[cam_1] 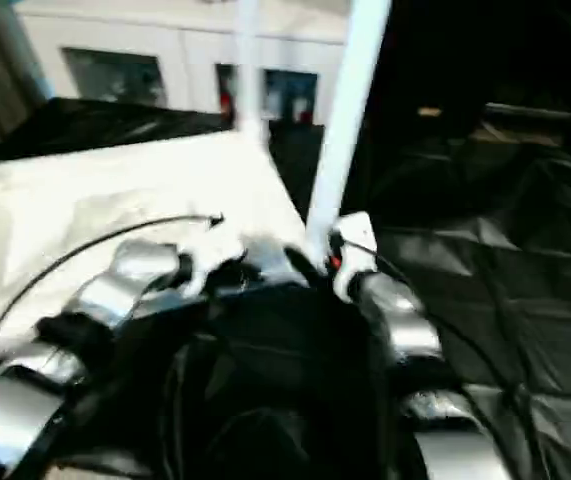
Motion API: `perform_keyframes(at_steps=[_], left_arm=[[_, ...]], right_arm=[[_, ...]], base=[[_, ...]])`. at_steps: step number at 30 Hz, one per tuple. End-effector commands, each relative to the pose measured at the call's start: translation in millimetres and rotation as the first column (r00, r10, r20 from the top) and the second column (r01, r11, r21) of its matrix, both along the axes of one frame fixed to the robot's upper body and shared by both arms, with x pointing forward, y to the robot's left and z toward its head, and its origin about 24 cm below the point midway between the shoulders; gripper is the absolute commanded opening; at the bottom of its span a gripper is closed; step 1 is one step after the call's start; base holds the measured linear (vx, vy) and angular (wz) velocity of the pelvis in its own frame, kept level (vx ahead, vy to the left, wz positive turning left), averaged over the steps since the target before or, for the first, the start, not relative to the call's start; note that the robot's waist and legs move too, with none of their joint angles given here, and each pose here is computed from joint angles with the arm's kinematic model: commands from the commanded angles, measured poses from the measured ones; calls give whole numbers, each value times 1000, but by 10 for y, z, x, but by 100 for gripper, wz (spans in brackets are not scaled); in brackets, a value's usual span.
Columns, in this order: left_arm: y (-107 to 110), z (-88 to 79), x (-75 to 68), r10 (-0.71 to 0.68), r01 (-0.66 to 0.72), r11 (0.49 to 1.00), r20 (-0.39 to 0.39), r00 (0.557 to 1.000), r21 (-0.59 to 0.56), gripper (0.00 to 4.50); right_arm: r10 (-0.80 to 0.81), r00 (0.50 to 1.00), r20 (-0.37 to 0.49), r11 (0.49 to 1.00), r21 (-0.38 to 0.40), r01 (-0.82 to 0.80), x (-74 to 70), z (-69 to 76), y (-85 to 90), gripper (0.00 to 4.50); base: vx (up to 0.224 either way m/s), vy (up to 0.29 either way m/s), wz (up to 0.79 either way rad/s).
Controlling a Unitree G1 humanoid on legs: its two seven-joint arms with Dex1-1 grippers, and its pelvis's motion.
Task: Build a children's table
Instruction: Rotate leg to tighten
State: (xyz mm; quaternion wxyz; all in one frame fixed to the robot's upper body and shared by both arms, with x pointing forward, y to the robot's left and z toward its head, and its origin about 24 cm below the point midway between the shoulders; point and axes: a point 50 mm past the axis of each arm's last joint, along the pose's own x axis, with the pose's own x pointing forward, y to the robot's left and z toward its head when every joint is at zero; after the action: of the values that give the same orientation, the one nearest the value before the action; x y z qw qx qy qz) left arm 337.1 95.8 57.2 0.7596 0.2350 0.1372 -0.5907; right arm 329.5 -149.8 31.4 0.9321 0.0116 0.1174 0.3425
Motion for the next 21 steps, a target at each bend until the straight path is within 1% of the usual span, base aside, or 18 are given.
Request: perform_keyframes(at_steps=[1,2,3,5,6,7,13,14,16,17,18,21], left_arm=[[-98,-16,-123,-110,108,992,-23,994,-66,0],[-93,-13,-137,-119,117,990,-29,992,-73,0],[-73,-13,-166,-141,137,987,-45,989,-82,0],[-62,-12,-179,-150,145,986,-49,988,-84,0],[-35,-13,-210,-171,166,982,-58,984,-86,0],[-24,-13,-220,-178,172,981,-63,982,-88,0],[-5,3,-256,-203,195,976,-76,976,-99,0],[-2,4,-269,-209,200,975,-80,975,-99,0],[4,0,-278,-210,203,975,-82,974,-94,0],[8,-3,-281,-210,203,975,-82,974,-91,0],[16,-7,-282,-207,200,976,-82,975,-85,0],[19,-8,-279,-204,197,977,-80,976,-82,0]], right_arm=[[164,986,-11,986,-39,-164,-130,28,-7,433],[190,982,-14,981,-47,-190,-162,30,-18,433],[239,971,-27,970,-31,-240,-226,53,-55,433],[251,967,-32,967,-26,-252,-248,65,-65,433],[310,949,-49,950,-16,-311,-321,89,-97,433],[334,941,-54,942,-11,-335,-347,98,-105,433],[357,932,-57,934,7,-358,-371,132,-96,433],[363,930,-63,932,11,-363,-376,139,-88,406],[368,927,-71,930,15,-368,-384,140,-77,398],[371,926,-74,929,16,-371,-389,139,-71,387],[377,923,-80,926,25,-377,-399,139,-62,387],[379,922,-82,925,29,-378,-401,138,-59,360]], base=[[0,0,0],[0,0,0],[0,0,0],[0,0,0],[0,0,0],[0,0,0],[0,0,0],[0,0,0],[0,0,0],[0,0,0],[0,0,0],[0,0,0]])
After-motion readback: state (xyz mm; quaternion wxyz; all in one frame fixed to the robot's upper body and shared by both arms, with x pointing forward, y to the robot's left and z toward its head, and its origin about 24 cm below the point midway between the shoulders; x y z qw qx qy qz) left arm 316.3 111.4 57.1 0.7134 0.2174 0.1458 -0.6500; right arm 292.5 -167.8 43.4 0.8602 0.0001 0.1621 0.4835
